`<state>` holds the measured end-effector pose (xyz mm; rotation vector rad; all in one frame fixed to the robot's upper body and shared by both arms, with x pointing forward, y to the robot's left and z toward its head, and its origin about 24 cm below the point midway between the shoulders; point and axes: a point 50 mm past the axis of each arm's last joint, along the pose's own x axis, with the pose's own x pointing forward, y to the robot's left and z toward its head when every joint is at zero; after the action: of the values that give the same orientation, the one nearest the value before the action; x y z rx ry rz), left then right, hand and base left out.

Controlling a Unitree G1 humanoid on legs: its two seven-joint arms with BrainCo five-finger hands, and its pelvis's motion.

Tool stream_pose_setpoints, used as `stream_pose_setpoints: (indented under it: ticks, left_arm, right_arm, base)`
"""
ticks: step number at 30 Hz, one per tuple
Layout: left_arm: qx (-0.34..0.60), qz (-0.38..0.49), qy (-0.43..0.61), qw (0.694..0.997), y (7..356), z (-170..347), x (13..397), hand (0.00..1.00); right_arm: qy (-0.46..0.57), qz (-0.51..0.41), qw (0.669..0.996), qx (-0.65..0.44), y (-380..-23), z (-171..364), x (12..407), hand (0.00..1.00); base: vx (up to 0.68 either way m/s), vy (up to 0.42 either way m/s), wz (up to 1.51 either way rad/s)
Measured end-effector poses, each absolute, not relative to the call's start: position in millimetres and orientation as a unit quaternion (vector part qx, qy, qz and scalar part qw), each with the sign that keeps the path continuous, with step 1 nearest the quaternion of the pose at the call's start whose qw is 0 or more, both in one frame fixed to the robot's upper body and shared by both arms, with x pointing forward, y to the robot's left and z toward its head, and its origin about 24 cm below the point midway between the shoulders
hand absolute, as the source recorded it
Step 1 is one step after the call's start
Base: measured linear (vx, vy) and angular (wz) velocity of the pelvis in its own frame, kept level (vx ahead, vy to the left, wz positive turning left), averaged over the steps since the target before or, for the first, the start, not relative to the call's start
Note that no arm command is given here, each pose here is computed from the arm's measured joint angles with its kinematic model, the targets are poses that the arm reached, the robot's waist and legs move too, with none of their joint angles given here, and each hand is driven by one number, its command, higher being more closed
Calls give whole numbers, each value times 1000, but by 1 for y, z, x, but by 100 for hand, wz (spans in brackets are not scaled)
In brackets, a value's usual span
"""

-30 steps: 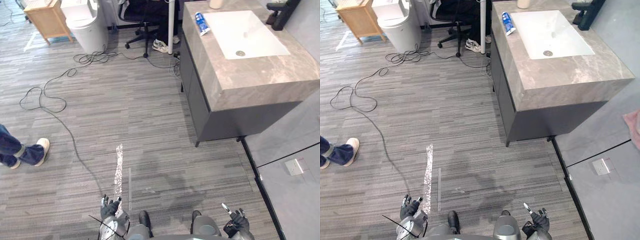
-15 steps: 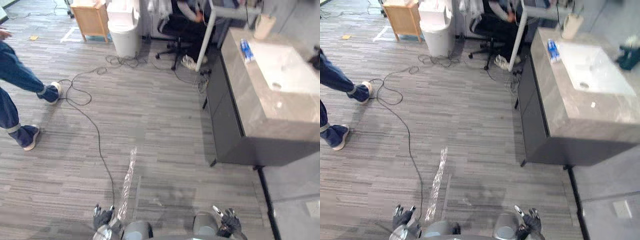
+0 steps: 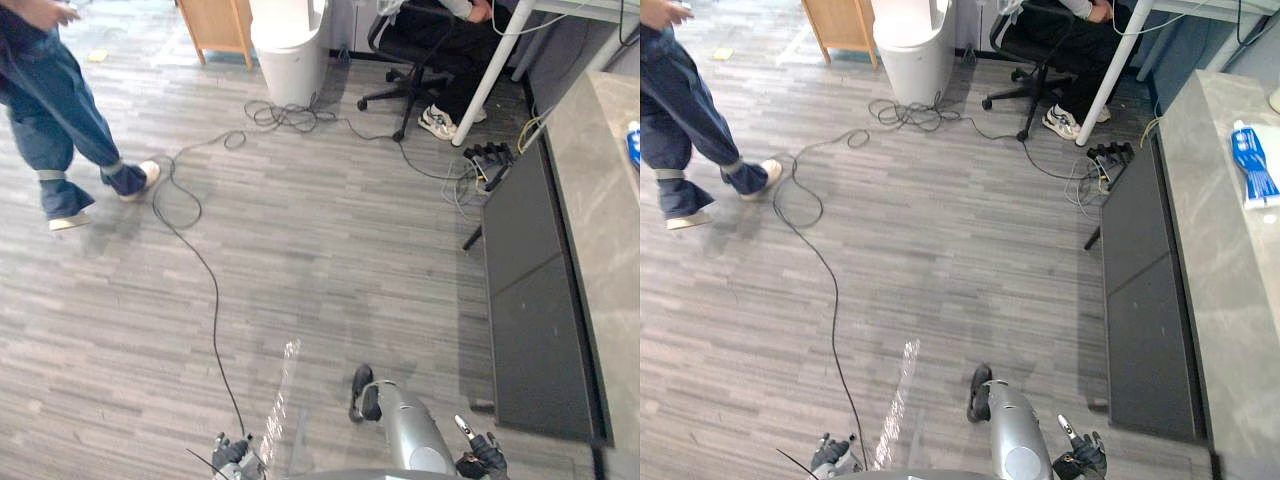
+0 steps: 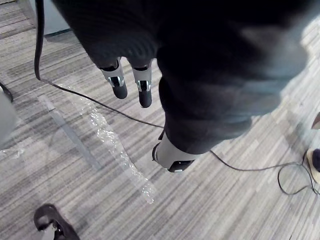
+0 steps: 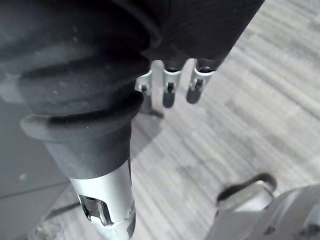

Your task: Organize washtable

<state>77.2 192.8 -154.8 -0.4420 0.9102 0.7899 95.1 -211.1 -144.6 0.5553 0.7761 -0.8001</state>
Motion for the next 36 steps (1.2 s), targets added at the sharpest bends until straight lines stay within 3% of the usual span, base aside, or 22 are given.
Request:
stream_pose_setpoints:
  ticks: [11, 16, 18, 21, 27, 36]
  left_arm:
    - [-185, 372, 357, 836, 209, -135, 86, 0]
    - [-176, 394, 359, 828, 211, -133, 64, 0]
    - [-163, 401, 319, 843, 225, -121, 70, 0]
    - [-164, 363, 284, 872, 218, -111, 98, 0]
    - [-108, 210, 258, 937, 183, -96, 136, 0]
    - [-83, 137, 297, 941, 167, -103, 124, 0]
  right_arm:
    - [363, -347, 832, 236, -204, -140, 103, 0]
    - [336, -321, 858, 218, -201, -129, 112, 0]
    - [339, -271, 875, 217, -181, -126, 124, 0]
    - [290, -255, 892, 234, -177, -111, 153, 0]
    - [276, -287, 875, 274, -184, -110, 154, 0]
    - [318, -326, 851, 263, -198, -126, 113, 0]
  base:
    - [416, 194, -105]
    - [383, 575, -170]
    - [479, 831, -196]
    - [280, 594, -178]
    - [85, 361, -131]
    - [60, 102, -102]
